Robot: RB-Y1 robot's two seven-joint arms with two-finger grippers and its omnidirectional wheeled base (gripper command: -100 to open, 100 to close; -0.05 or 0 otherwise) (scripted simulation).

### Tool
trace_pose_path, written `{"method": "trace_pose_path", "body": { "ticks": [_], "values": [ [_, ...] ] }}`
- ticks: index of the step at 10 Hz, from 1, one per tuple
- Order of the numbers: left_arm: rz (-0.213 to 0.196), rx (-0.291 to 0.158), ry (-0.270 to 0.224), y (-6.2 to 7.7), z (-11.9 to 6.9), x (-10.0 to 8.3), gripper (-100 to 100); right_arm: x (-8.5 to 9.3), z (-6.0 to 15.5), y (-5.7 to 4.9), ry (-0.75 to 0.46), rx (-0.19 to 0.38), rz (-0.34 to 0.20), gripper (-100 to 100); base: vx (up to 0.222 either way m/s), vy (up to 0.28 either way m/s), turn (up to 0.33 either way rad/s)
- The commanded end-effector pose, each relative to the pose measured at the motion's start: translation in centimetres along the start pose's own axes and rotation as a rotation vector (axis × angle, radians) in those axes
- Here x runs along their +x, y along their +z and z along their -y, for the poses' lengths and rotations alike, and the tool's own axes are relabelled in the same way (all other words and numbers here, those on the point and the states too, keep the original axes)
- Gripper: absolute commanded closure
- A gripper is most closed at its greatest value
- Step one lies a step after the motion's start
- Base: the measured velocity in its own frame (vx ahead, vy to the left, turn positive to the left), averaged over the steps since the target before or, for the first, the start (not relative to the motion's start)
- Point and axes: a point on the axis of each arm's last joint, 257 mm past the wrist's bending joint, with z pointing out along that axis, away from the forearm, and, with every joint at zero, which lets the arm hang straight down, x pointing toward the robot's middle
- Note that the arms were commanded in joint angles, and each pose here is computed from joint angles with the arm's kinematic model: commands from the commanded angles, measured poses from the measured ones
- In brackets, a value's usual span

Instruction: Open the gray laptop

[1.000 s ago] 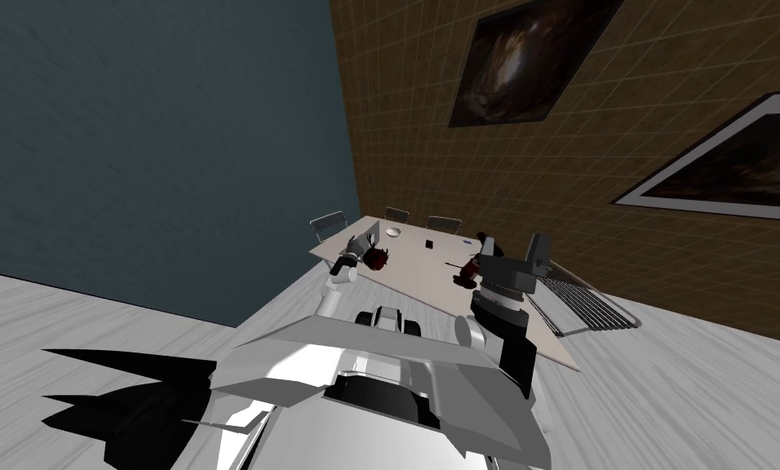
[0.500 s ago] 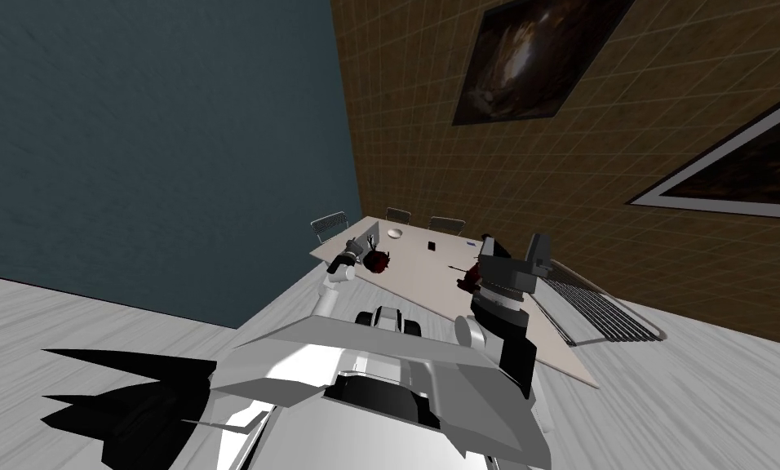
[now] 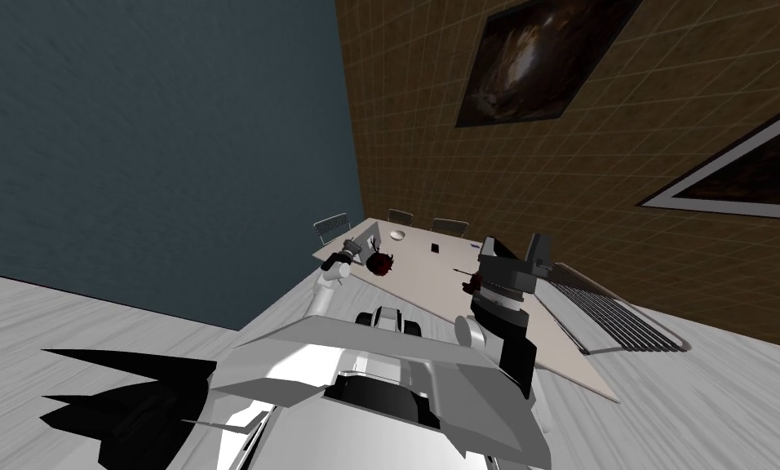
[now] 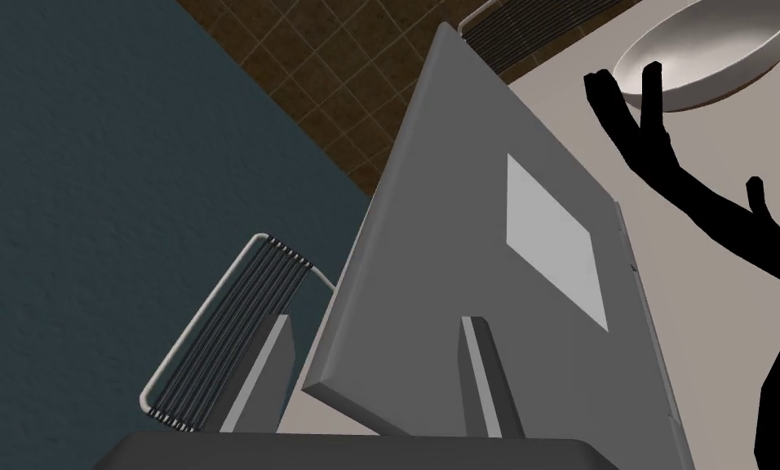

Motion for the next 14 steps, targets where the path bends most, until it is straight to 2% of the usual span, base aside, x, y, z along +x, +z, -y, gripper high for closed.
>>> {"method": "trace_pose_path", "body": {
  "ticks": [1, 2, 3, 6, 7, 10, 11, 14],
  "values": [
    [0.023, -0.038, -0.097, -0.4, 0.2, -1.0, 100, 0.0, 0.0, 0.0, 0.0, 0.0, 0.0, 0, 0.035, 0.053, 0.031],
    [0.008, -0.026, -0.074, -0.2, 0.2, -0.3, 100, 0.0, 0.0, 0.0, 0.0, 0.0, 0.0, 0, 0.015, 0.023, 0.008],
    [0.029, -0.053, -0.159, -0.6, -0.9, -1.1, 100, 0.0, 0.0, 0.0, 0.0, 0.0, 0.0, 0, 0.038, 0.082, -0.014],
    [0.06, -0.089, -0.275, -1.2, -2.7, -2.1, 100, 0.0, 0.0, 0.0, 0.0, 0.0, 0.0, 0, 0.052, 0.144, -0.015],
    [0.08, -0.112, -0.352, -1.6, -4.0, -2.7, 100, 0.0, 0.0, 0.0, 0.0, 0.0, 0.0, 0, 0.071, 0.155, -0.01],
    [0.111, -0.145, -0.469, -2.3, -5.8, -3.5, 100, 0.0, 0.0, 0.0, 0.0, 0.0, 0.0, 0, 0.057, 0.158, -0.003],
    [0.088, -0.131, -0.445, -1.7, -5.0, -2.5, 100, 0.0, 0.0, 0.0, 0.0, 0.0, 0.0, 0, 0.008, 0.057, 0.001],
    [0.117, -0.153, -0.572, -2.5, -7.6, -4.1, 100, 0.0, 0.0, 0.0, 0.0, 0.0, 0.0, 0, 0.022, 0.096, -0.062]
  ]
}}
